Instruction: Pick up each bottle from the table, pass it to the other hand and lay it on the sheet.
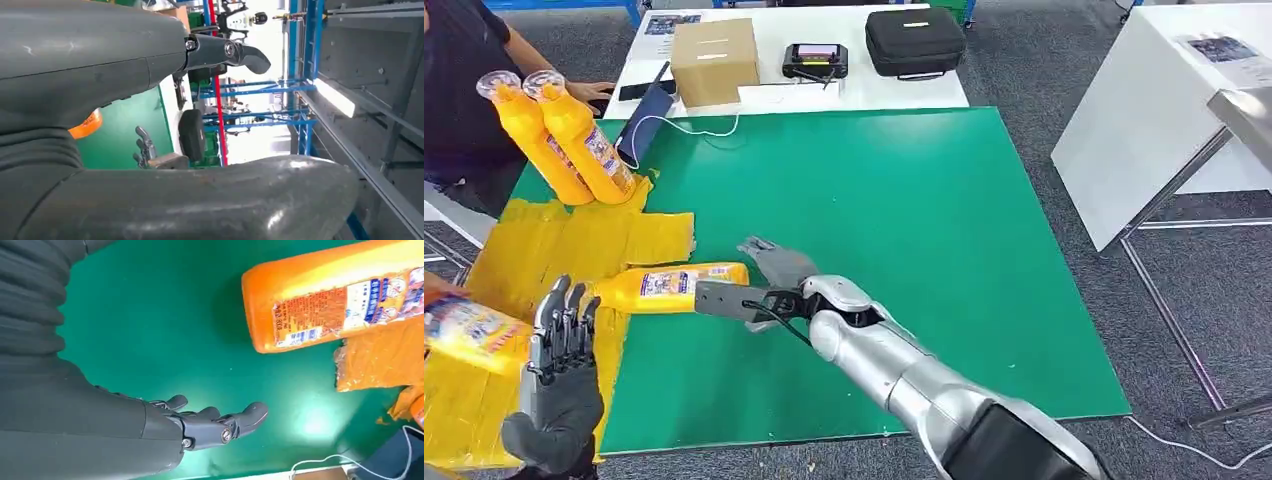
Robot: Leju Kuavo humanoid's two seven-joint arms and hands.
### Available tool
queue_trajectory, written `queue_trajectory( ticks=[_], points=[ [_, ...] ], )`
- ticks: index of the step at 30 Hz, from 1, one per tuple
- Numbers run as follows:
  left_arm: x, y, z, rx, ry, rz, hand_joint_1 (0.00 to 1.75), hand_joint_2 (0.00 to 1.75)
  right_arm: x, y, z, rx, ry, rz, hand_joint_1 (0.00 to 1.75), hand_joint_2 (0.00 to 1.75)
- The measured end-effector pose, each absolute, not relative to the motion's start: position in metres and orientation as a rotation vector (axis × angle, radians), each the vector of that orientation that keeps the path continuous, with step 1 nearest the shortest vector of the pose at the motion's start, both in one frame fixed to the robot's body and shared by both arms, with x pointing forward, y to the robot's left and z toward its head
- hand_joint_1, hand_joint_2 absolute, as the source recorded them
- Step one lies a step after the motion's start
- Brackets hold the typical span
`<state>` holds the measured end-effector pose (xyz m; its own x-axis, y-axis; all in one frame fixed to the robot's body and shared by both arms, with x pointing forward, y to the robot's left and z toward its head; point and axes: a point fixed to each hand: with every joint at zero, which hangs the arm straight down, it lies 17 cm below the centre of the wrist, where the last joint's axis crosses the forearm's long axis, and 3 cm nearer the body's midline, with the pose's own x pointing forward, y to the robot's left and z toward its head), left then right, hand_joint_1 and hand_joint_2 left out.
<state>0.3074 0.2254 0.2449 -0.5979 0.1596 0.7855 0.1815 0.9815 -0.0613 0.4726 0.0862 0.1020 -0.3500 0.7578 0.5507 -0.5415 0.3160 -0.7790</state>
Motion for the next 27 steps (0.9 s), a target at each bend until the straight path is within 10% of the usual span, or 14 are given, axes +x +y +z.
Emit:
queue_trajectory(
  ticks=[27],
  points=[
    [0.310,0.226,0.259,-0.266,-2.251,0.015,0.00,0.00,0.483,0.062,0.089,-0.301,-1.346,1.405,0.00,1.75]
  ],
)
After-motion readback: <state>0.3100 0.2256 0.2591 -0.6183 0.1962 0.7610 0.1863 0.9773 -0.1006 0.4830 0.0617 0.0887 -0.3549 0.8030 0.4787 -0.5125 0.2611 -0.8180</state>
